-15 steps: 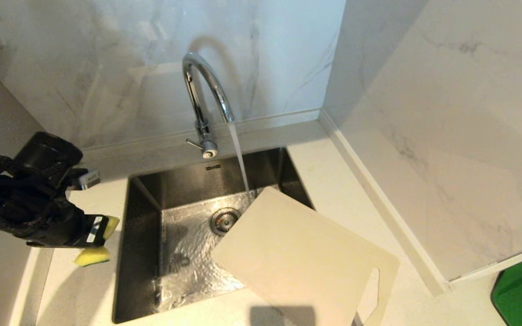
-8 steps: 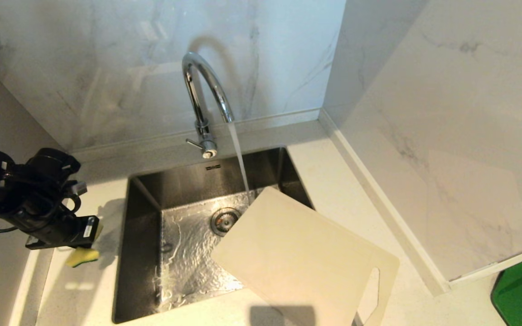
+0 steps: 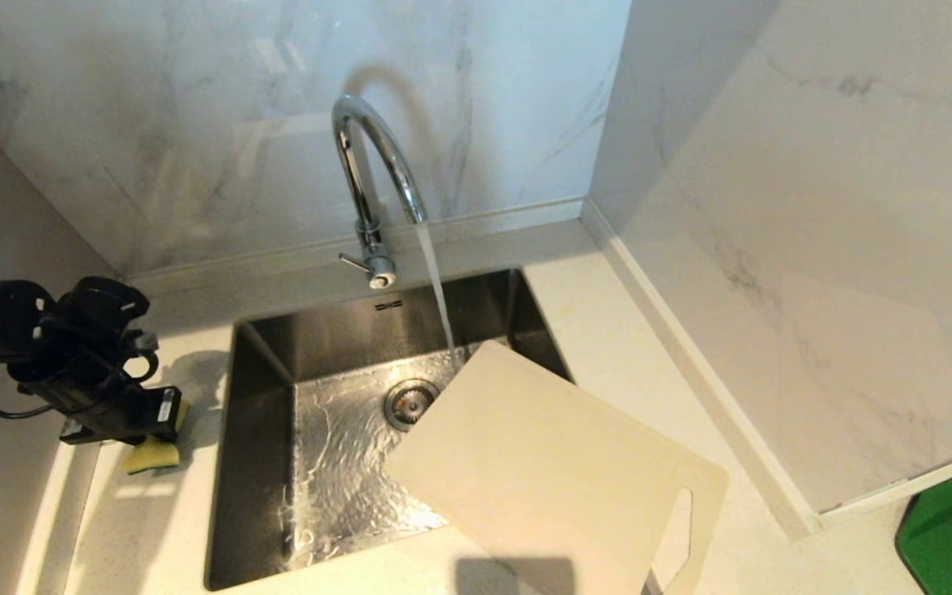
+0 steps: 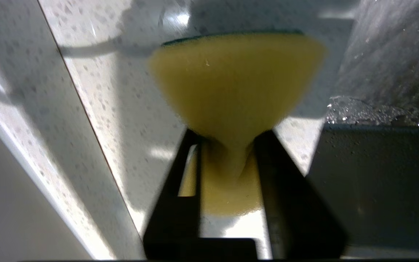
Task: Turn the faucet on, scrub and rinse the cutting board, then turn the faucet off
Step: Put down the cleaning cloth, then turn off the tap
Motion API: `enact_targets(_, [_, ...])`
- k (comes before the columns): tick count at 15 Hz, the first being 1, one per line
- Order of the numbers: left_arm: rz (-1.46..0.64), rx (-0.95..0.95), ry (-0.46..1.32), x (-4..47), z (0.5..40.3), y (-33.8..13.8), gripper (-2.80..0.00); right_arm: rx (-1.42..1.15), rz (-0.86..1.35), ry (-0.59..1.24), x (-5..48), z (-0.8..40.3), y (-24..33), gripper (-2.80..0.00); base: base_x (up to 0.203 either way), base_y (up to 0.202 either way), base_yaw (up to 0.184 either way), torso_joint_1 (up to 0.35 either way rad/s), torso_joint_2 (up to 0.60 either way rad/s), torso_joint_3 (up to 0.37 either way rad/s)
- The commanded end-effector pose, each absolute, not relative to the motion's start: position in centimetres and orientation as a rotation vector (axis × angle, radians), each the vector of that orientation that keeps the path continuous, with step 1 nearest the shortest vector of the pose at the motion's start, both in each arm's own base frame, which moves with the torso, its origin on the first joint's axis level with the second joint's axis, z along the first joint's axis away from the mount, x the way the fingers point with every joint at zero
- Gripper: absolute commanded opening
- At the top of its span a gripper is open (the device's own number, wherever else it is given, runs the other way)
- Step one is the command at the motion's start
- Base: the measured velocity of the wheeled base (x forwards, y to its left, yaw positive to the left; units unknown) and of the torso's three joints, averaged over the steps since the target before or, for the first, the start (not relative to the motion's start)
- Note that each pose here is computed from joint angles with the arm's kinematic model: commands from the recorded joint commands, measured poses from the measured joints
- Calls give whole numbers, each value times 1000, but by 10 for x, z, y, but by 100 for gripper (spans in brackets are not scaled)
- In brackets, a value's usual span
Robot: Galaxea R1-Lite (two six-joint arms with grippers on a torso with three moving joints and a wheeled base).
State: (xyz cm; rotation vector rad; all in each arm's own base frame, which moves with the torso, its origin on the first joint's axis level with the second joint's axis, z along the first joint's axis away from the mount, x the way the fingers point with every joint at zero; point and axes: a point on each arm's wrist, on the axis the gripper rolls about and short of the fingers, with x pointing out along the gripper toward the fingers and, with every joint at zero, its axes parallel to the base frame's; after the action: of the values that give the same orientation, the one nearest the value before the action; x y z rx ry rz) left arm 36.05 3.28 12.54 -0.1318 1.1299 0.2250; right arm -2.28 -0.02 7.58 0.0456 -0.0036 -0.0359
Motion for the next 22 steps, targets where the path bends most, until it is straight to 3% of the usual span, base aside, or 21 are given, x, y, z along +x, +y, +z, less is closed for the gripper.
enact_targets(1, [237,-136,1138,367,120,39,0,46,-37,-4,-23,75,0,-280,0,0,0,0,0,0])
enact_targets(9, [136,-83,1105,368,148,41,0,46,-35,-4,-23,75,0,-280,0,0,0,0,0,0])
enact_targets(10, [115,-68,1105,367,154,40,-280,46,-35,-4,-23,75,0,-280,0,0,0,0,0,0])
enact_targets(16, [-3,-45,1001,362,192,20,-280,46,-37,-4,-23,75,0,-280,0,0,0,0,0,0])
enact_targets(22, [-201,123,976,358,229,-11,-280,46,-37,-4,-23,75,0,-280,0,0,0,0,0,0])
